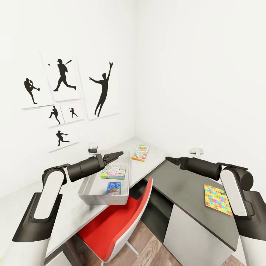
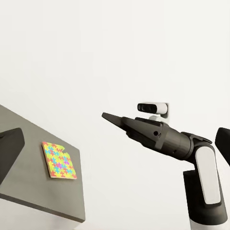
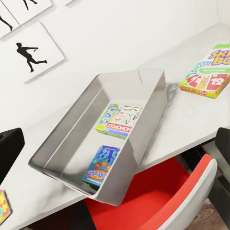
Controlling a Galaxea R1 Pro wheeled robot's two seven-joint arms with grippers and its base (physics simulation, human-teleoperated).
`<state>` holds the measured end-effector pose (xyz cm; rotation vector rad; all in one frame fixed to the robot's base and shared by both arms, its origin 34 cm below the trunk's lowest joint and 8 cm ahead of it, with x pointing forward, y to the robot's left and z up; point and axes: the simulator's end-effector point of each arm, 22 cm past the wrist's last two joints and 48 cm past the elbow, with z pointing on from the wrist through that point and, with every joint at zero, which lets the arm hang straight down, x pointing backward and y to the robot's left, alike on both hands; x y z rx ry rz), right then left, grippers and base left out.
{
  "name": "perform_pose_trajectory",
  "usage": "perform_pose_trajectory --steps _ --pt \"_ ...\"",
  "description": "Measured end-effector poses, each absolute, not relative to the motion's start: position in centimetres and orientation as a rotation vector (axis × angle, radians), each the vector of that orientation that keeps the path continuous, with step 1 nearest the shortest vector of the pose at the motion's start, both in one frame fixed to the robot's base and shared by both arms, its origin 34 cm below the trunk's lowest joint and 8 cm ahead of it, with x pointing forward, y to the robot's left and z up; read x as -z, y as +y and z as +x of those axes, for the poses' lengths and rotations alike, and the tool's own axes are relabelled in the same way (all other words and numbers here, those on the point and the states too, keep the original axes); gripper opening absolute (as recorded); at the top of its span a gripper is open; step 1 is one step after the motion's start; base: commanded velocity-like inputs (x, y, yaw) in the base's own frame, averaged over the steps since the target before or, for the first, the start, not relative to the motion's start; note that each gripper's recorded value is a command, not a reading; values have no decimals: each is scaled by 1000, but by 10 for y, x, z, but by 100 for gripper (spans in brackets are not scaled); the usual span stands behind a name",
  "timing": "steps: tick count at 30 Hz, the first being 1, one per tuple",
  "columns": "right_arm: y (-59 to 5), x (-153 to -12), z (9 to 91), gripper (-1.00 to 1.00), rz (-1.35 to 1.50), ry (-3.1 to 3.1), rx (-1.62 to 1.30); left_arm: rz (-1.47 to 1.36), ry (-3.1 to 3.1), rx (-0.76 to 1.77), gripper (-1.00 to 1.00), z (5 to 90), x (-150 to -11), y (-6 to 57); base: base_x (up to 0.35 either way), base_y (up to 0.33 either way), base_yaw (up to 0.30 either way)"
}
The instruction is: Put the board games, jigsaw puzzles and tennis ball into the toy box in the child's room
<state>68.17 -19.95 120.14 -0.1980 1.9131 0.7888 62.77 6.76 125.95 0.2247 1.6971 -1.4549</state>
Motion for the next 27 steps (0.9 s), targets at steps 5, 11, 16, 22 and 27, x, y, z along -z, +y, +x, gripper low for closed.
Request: perform_pose_trajectory --steps 5,11,16,22,27 --pt "-200 -1201 682 100 -198 1913 -789 225 1697 1455 100 628 -1260 68 0 0 0" --pt "-200 -1201 682 100 -198 1913 -789 225 1697 1455 100 628 -1260 68 0 0 0" --pt "-200 -1201 682 100 -198 1913 -789 225 1697 1455 100 628 -1260 68 0 0 0" --pt "-200 -1193 681 100 -194 1932 -786 213 1717 1449 100 629 -1251 68 0 0 0" --pt "-195 -1171 674 100 -180 1975 -833 188 1752 1446 100 631 -1235 70 0 0 0"
